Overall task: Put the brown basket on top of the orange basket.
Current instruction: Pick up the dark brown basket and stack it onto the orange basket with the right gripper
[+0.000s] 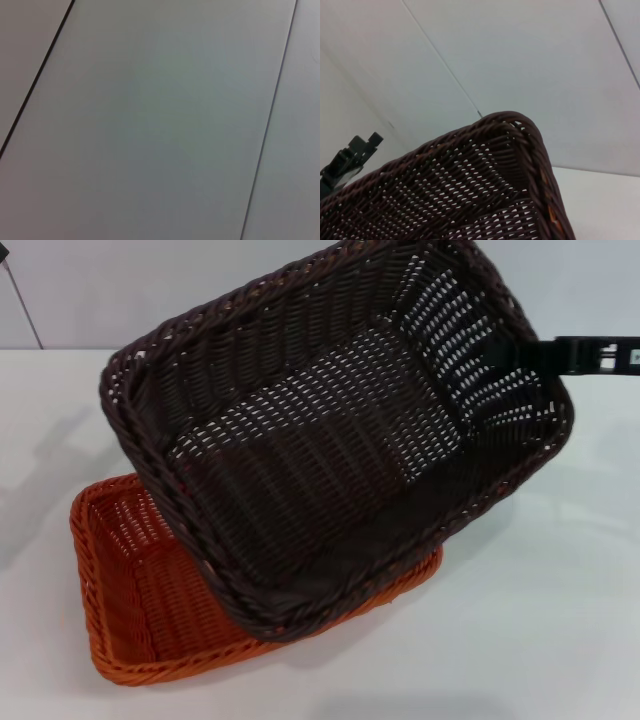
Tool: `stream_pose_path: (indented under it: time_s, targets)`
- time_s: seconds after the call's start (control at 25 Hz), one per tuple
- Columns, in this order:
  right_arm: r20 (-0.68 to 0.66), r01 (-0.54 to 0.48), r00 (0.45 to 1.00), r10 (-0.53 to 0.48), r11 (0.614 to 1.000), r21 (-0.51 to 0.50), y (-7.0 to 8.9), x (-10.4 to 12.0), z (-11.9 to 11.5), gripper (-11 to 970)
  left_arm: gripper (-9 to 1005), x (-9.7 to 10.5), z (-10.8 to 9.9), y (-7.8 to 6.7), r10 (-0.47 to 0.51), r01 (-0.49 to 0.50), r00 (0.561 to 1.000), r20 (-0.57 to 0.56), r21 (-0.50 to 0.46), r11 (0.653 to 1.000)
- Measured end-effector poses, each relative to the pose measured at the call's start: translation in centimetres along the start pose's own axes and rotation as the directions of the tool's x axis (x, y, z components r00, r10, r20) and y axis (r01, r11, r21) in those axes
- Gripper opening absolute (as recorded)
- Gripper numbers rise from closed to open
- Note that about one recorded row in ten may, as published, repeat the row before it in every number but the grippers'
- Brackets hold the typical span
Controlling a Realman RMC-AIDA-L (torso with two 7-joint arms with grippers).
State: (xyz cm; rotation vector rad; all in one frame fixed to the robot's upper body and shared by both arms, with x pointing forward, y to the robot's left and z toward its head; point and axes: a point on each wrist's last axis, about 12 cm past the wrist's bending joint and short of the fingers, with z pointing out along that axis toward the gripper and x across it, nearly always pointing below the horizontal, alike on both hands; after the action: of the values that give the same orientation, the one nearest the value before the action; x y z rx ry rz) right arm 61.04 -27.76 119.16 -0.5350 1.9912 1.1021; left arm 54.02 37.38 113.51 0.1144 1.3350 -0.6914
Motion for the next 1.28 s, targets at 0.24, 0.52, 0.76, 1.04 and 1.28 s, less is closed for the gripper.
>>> stream_pose_path:
  time_s: [0.24,0.52,0.76,1.04,1.28]
  targets:
    - [0.0,-0.014,1.0,0.014,1.0,-0.022,0.4,0.5,2.1,153,830,0.1,0.0,0.0,-0.002,0.002,1.0,-0.003,0.002,1.0]
    - [0.023,-0.049,0.998,0.051,0.997,-0.054,0.7,0.7,3.6,153,830,0.4,-0.1,-0.1,-0.011,0.011,1.0,-0.008,-0.001,1.0]
    - [0.041,-0.1,0.994,0.101,0.995,-0.032,0.1,2.0,4.2,153,830,0.1,-1.0,0.4,0.006,-0.006,1.0,-0.003,-0.031,1.0]
    - [0.033,-0.122,0.992,0.123,0.992,-0.028,0.2,3.4,5.3,154,830,-1.1,-2.2,1.7,0.057,-0.048,0.996,0.065,-0.131,0.99]
    - [0.007,-0.1,0.995,0.1,0.994,-0.034,1.1,4.3,6.9,154,829,-1.6,-3.1,2.5,0.081,-0.055,0.99,0.116,-0.21,0.976]
